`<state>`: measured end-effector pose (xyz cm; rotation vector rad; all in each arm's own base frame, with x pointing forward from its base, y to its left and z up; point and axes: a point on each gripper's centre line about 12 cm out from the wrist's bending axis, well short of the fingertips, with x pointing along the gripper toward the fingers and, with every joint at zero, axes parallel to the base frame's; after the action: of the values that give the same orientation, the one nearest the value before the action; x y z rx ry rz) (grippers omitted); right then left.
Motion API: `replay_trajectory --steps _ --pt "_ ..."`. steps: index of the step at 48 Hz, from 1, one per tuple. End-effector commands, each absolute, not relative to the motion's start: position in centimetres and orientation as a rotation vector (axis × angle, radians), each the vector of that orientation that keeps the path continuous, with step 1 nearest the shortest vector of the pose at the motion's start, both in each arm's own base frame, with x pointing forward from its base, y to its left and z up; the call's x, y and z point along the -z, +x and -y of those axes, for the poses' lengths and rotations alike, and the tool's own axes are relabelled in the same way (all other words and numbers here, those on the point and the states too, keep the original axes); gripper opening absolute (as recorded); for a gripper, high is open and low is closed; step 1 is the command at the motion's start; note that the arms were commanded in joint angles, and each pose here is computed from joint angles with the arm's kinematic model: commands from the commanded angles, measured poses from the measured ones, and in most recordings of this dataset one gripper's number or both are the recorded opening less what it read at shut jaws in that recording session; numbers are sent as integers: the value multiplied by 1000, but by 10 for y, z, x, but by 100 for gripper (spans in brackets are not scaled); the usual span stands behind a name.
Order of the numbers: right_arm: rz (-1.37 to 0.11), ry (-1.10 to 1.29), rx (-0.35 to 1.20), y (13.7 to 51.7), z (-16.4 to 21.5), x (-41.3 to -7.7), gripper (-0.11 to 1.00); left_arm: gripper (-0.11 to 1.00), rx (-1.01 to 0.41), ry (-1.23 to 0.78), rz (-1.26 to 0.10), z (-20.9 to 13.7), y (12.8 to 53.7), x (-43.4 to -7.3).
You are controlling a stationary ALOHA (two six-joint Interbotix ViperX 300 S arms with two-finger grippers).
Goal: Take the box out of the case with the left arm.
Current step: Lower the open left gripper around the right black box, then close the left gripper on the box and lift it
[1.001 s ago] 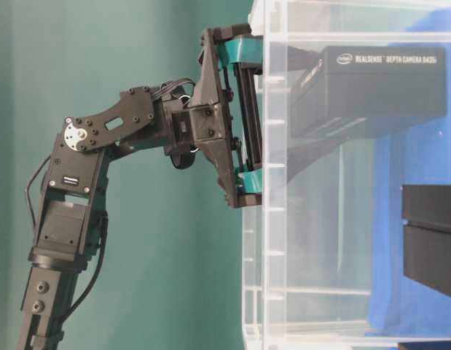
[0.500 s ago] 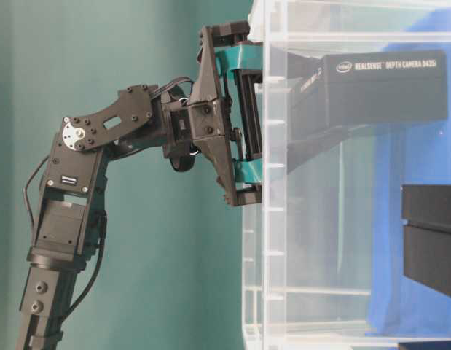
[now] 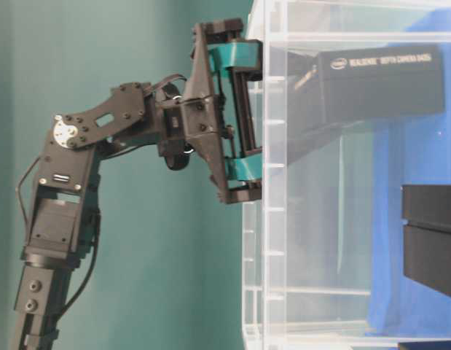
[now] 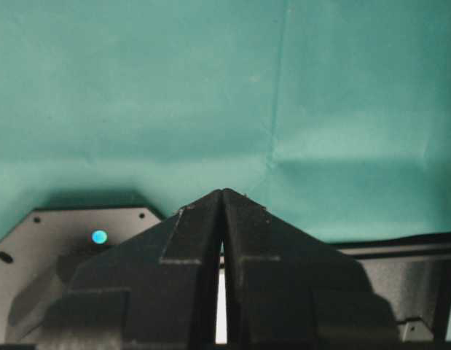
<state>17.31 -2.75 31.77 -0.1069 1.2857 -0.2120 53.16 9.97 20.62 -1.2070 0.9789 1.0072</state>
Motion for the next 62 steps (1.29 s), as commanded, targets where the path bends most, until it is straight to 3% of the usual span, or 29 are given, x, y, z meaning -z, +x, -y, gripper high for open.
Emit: replay_trajectory --steps 1,62 --pt "-1272 -105 215 175 28 -321 0 61 -932 -1233 -885 -95 529 -266" --pt "-1271 -106 216 174 28 -321 0 60 -916 -1268 -856 -83 501 -406"
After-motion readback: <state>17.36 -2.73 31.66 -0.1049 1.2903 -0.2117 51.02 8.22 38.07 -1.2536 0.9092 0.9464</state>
